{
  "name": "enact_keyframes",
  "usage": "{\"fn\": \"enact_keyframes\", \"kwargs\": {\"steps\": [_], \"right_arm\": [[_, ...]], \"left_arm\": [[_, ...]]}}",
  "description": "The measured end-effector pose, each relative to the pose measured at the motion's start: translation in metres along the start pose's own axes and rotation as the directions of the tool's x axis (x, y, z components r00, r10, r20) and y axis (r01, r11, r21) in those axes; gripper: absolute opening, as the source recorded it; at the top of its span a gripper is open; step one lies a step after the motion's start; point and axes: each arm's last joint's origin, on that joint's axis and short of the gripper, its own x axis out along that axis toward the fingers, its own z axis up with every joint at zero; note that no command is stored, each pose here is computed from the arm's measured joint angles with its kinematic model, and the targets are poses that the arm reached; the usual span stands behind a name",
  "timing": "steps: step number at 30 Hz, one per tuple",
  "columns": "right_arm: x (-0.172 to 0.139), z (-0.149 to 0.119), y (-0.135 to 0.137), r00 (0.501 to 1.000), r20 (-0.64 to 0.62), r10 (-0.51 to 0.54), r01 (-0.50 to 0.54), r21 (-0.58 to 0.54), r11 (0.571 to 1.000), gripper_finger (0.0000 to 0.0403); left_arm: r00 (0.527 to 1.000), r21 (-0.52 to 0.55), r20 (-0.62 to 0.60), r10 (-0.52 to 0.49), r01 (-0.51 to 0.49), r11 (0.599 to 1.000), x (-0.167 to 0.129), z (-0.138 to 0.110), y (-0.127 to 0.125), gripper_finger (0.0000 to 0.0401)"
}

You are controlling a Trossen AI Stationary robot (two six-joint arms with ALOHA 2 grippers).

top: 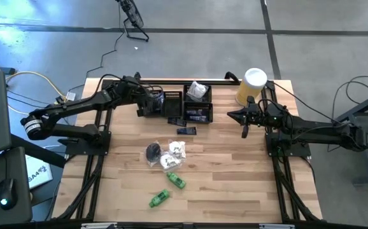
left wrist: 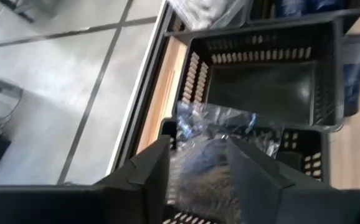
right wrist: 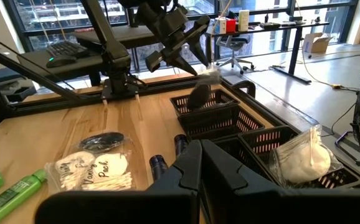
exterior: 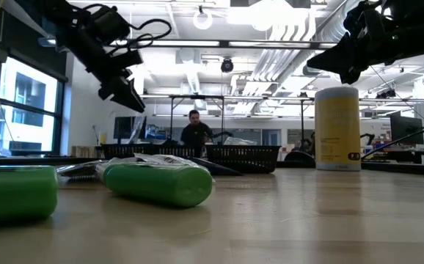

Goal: Pick & Place Travel size toiletries
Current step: Put the top black hairbrush into the left black bin

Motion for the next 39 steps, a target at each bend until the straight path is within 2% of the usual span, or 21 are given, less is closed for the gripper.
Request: {"fn": "enact_keyframes", "kwargs": {"steps": [8,17,24,33,39], "right_arm": [[0.0000,0.0000,0.0000,1.000,0.000,0.000,0.000,0.000,1.000,0.0002],[0.0000,0.0000,0.0000,1.000,0.000,0.000,0.000,0.000,1.000,0.0002],[0.0000,0.0000,0.0001,1.000,0.000,0.000,0.000,0.001,1.000,0.0002],[0.0000,0.0000,0.0001,1.000,0.000,0.000,0.000,0.008,1.000,0.0002],[0.0000,0.0000,0.0001,1.000,0.000,0.000,0.000,0.008,1.000,0.0002]], "left_arm": [[0.999,0.001,0.022,-0.043,0.043,0.999,0.0000,0.0004,-0.0014,0.0205],[0.998,-0.009,0.062,-0.016,0.017,1.000,-0.0001,0.0042,0.0011,0.0200],[0.997,-0.084,0.077,-0.024,0.031,0.996,-0.0002,0.0052,0.0012,0.0162],[0.989,-0.079,0.119,-0.090,0.099,0.992,-0.0004,0.0063,-0.0008,0.0083],[0.989,-0.079,0.119,-0.090,0.100,0.992,-0.0004,0.0063,-0.0008,0.0054]]}}
